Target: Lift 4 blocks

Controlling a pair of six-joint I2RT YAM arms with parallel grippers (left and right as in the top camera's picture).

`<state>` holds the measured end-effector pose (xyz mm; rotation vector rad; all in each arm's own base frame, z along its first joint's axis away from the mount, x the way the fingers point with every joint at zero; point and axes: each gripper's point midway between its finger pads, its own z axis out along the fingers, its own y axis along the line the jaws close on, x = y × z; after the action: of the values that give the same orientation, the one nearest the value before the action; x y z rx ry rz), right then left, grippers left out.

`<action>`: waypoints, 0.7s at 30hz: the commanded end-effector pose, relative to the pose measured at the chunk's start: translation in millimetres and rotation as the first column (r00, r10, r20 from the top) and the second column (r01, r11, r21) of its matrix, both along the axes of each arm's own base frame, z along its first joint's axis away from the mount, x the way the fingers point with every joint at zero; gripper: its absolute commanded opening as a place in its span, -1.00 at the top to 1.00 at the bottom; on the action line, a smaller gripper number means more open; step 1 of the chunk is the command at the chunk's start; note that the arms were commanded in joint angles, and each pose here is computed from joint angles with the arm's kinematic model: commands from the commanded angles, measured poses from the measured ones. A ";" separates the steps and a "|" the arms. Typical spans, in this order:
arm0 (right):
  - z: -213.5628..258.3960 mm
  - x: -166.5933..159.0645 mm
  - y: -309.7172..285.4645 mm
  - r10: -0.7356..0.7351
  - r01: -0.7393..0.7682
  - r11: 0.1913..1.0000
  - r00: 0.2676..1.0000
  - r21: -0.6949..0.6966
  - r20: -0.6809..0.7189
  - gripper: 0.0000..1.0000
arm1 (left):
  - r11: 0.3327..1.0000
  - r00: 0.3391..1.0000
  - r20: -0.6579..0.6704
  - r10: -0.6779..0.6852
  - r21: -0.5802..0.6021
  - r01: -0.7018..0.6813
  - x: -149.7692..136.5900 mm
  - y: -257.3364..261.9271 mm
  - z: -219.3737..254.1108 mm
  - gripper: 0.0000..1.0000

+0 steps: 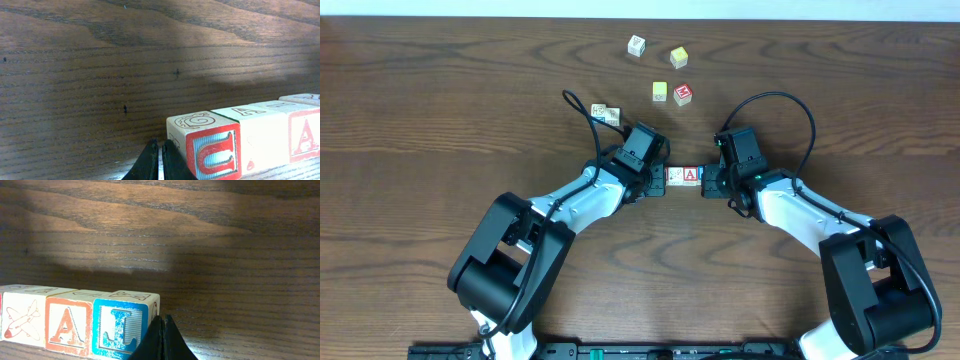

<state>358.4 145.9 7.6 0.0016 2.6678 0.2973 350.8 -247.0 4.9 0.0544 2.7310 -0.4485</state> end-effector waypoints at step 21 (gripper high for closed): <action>2.4 -23.0 49.1 0.163 -0.156 0.980 0.985 0.126 -0.048 0.98 | 0.996 0.996 -0.018 -0.090 -0.013 0.090 -15.7 -20.1 8.2 0.86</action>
<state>351.9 150.1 5.2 -0.0238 2.6890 0.2937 341.0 -241.8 1.0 0.0783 2.7599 -0.3671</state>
